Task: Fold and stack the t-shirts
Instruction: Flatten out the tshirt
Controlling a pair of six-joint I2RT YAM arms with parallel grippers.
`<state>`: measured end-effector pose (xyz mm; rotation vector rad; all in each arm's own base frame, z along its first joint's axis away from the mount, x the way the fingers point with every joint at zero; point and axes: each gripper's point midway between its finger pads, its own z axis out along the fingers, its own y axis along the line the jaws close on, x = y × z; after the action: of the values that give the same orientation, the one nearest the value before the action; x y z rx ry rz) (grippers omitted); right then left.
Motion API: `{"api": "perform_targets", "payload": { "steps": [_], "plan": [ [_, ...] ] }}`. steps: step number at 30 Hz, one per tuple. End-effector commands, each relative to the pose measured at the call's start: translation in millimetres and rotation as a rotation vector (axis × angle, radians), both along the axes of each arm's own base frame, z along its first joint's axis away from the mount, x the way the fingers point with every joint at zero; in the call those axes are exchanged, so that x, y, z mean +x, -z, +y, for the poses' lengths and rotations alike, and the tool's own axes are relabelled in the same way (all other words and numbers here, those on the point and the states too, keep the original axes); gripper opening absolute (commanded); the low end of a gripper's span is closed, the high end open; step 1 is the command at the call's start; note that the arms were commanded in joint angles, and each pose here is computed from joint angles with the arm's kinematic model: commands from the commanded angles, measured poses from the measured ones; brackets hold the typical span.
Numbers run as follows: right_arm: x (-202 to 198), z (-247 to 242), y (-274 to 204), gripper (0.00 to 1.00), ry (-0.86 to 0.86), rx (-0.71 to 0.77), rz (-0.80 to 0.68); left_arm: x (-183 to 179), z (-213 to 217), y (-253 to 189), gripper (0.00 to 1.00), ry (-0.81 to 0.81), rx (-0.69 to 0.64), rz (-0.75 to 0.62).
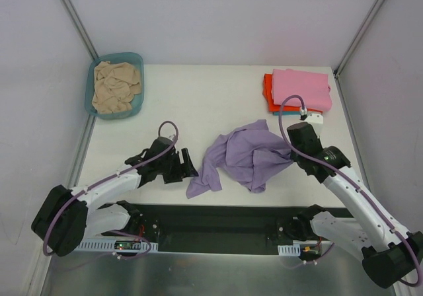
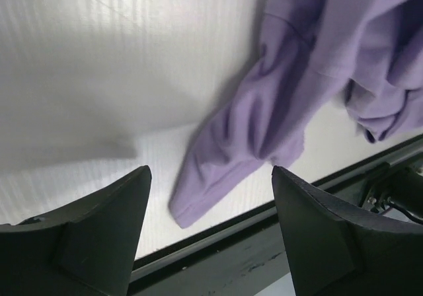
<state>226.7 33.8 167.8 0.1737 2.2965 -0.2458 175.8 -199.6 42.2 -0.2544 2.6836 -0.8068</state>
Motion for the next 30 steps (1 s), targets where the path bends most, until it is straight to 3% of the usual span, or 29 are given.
{"api": "perform_targets", "payload": {
  "steps": [1, 7, 9, 15, 16, 17, 18, 19, 23, 25, 30],
  "plan": [
    [4.1, -0.3, -5.0, 0.11, -0.011, 0.0, -0.02, 6.3, -7.1, -21.6, 0.73, -0.022, 0.001, -0.097],
    [2.6, 0.7, 1.1, 0.12, -0.009, 0.015, -0.012, 28.8, -37.9, -40.2, 0.68, 0.009, 0.076, -0.191],
    [1.7, 0.1, 1.5, 0.13, -0.01, 0.015, -0.013, 35.2, -40.0, -22.2, 0.64, 0.026, 0.148, -0.161],
    [5.7, 26.3, 12.3, 0.16, -0.107, 0.116, 0.009, 44.2, -72.1, -9.3, 0.49, 0.09, 0.182, -0.115],
    [7.6, 45.7, 16.6, 0.17, -0.176, 0.186, 0.019, 45.2, -77.2, -6.7, 0.42, 0.098, 0.187, -0.11],
    [10.1, 54.2, 20.7, 0.17, -0.207, 0.208, 0.032, 45.8, -77.8, -4.5, 0.21, 0.1, 0.195, -0.107],
    [12.0, 63.9, 21.6, 0.2, -0.25, 0.234, 0.037, 48.0, -77.5, -3.3, 0.08, 0.093, 0.203, -0.11],
    [13.7, 82.9, 19.7, 0.22, -0.328, 0.292, 0.042, 49.5, -76.6, -1.9, 0.0, 0.088, 0.212, -0.112],
    [20.7, 118.0, 13.9, 0.33, -0.443, 0.346, 0.07, 49.2, -69.7, -4.1, 0.0, 0.077, 0.224, -0.132],
    [21.9, 146.0, 17.8, 0.44, -0.504, 0.358, 0.096, 48.1, -64.1, -6.5, 0.0, 0.066, 0.228, -0.147],
    [29.0, 210.6, 22.5, 0.52, -0.575, 0.348, 0.147, 41.6, -57.8, -7.8, 0.0, 0.058, 0.218, -0.148]
  ]
}}
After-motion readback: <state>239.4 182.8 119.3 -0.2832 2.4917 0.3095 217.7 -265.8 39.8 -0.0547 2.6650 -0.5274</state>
